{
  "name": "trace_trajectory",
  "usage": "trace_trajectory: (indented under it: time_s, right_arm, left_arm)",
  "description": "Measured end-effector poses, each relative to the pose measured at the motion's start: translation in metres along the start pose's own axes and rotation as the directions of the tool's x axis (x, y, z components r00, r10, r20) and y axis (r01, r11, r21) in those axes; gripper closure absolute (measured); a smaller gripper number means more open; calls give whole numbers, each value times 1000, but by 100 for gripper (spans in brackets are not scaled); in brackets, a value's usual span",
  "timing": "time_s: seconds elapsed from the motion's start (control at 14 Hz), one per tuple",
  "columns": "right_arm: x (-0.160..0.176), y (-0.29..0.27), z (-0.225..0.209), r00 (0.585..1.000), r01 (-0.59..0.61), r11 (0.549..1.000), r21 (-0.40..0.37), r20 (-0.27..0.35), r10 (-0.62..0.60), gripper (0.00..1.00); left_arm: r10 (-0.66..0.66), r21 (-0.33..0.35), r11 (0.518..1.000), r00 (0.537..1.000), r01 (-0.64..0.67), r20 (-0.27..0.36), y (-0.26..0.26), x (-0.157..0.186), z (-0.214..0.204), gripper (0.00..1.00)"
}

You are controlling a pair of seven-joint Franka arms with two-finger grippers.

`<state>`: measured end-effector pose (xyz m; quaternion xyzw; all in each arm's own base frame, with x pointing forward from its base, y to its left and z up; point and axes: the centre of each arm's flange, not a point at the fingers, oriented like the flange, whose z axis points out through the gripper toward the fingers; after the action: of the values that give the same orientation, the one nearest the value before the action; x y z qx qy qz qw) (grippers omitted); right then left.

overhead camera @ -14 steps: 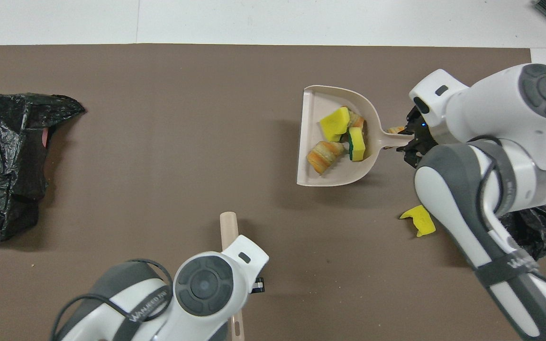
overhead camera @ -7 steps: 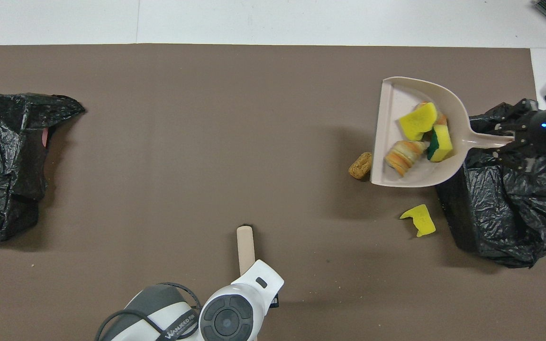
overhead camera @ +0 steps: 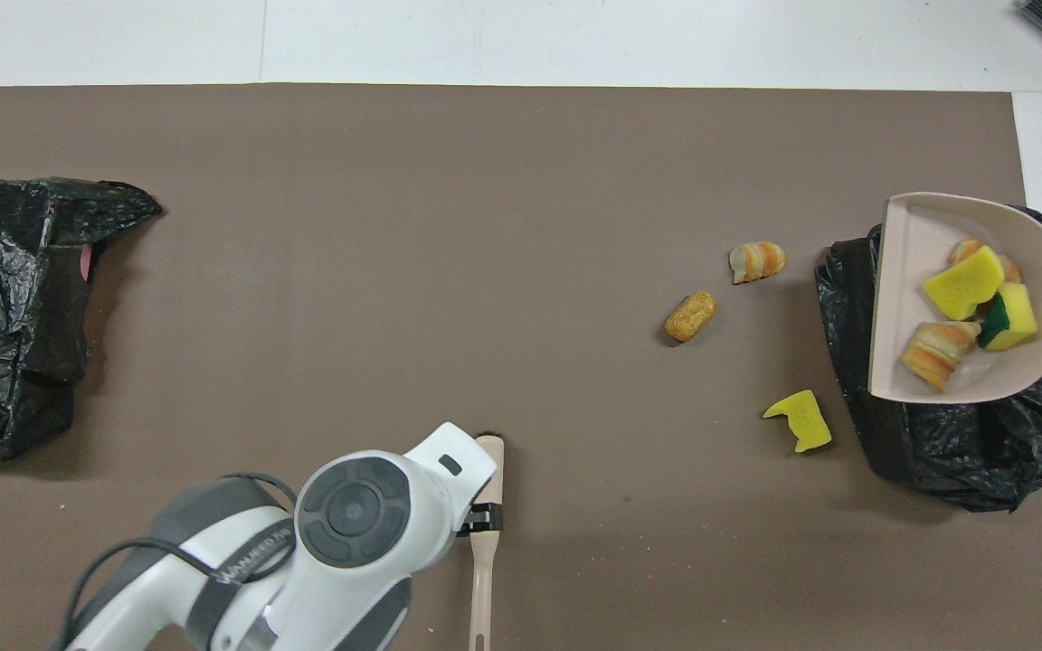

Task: Sweep and dump trash in bin
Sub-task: 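Carry the dustpan to the black bag with the right gripper and tip it, then bring the emptied dustpan back to the table center with the right gripper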

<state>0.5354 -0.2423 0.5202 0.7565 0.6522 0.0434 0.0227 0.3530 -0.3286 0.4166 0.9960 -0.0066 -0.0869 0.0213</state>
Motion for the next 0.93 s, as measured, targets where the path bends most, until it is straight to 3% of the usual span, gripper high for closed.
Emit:
trace_trajectory:
  time_s: [0.29,0.5,0.72,0.93]
  right_arm:
    - [-30,-9,-5,970,57,996,71,230,-72,67]
    - [-31,-10,-3,916,99,985,138,374,-144,67]
    - [-7,-1,-3,857,172,968,184,457,-239,67]
    - [32,11,-5,757,251,941,228,560,-337,67]
  left_arm:
    - [19,-27,999,1000,-18,6,-58,47,-55,0]
    - [-11,-71,997,998,7,-54,-109,83,-102,0]
    - [25,-54,998,993,-32,-113,-172,112,-128,0]
    - [67,-32,997,989,-72,-134,-229,138,-148,0]
